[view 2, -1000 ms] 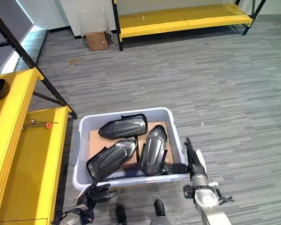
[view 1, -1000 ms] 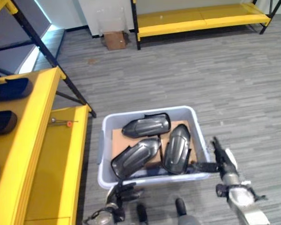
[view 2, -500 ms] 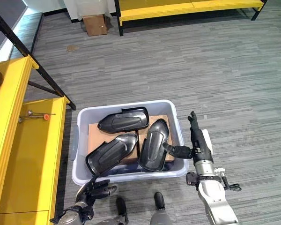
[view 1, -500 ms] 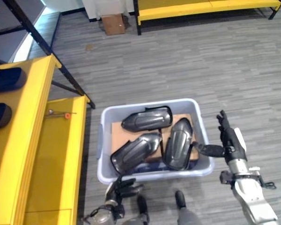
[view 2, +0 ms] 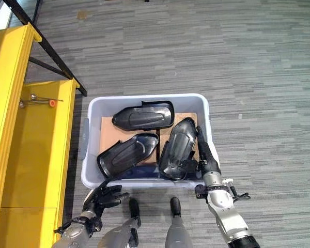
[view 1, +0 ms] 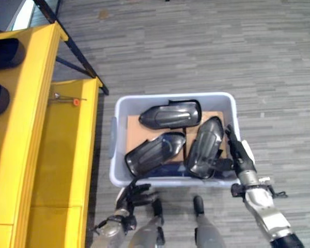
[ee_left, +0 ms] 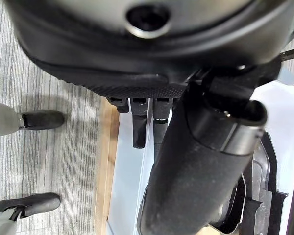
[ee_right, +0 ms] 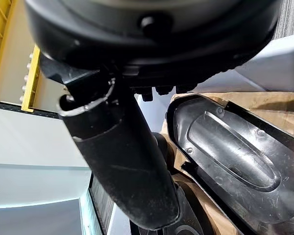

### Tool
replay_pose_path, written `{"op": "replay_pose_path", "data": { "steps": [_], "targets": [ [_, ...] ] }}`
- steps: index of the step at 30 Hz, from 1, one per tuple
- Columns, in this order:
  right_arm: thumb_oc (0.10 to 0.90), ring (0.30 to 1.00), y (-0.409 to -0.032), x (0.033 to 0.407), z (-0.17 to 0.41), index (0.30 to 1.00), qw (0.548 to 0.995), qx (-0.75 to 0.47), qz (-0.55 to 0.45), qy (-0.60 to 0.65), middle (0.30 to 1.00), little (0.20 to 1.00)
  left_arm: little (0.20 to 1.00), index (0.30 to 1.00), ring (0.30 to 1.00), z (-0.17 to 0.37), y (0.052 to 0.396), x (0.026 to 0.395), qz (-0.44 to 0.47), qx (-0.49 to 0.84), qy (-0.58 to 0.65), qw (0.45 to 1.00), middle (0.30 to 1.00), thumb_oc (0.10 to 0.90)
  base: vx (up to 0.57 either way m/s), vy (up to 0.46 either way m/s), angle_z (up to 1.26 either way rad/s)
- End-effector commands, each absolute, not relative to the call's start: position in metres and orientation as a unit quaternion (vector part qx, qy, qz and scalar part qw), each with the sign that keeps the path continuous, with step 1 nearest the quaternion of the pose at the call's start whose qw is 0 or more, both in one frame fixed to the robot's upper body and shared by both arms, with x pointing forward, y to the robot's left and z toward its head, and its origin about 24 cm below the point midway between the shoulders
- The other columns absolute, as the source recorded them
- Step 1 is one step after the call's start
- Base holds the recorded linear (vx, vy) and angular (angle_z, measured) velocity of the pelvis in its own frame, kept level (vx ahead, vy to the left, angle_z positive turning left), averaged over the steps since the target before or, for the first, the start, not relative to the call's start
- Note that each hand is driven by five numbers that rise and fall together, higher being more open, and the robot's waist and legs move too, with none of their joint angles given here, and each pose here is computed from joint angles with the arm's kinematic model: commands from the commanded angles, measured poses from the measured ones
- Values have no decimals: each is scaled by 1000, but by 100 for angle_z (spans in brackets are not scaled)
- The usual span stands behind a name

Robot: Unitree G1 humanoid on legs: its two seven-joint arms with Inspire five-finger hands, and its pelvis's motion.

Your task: Move parts from the plastic box to the shelf.

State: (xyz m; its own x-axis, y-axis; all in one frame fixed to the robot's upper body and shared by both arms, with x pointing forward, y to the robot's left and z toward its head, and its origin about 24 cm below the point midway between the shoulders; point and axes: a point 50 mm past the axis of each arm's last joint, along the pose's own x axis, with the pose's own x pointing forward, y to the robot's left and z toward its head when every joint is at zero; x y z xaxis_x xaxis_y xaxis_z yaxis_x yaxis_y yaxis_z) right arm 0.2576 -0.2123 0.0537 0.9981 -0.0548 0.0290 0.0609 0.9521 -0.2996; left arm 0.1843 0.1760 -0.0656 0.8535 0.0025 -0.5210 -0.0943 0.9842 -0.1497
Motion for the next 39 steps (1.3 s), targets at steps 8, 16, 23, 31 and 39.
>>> {"op": "replay_pose_path", "data": {
  "steps": [8,16,23,31,39],
  "targets": [
    [900,1000,-222,274,97,1000,977,-154,-85,-119,1000,1000,1000,1000,1000,-42,251,182,183,-86,187,961,1000,900,-19,0,8],
    [900,1000,-219,273,93,1000,980,-142,-78,-112,1000,1000,1000,1000,1000,-35,259,180,207,-95,165,960,1000,900,0,0,0],
    [900,1000,-217,272,91,1000,981,-145,-72,-109,1000,1000,1000,1000,1000,-21,265,186,218,-97,129,962,1000,900,0,0,0],
    [900,1000,-214,273,87,1000,982,-149,-58,-99,1000,1000,1000,1000,1000,-39,279,174,253,-78,174,948,1000,900,0,0,0],
    [900,1000,-208,274,87,1000,983,-147,-42,-100,1000,1000,1000,1000,1000,-50,301,159,321,-72,196,924,1000,900,0,0,0]
  ]
}}
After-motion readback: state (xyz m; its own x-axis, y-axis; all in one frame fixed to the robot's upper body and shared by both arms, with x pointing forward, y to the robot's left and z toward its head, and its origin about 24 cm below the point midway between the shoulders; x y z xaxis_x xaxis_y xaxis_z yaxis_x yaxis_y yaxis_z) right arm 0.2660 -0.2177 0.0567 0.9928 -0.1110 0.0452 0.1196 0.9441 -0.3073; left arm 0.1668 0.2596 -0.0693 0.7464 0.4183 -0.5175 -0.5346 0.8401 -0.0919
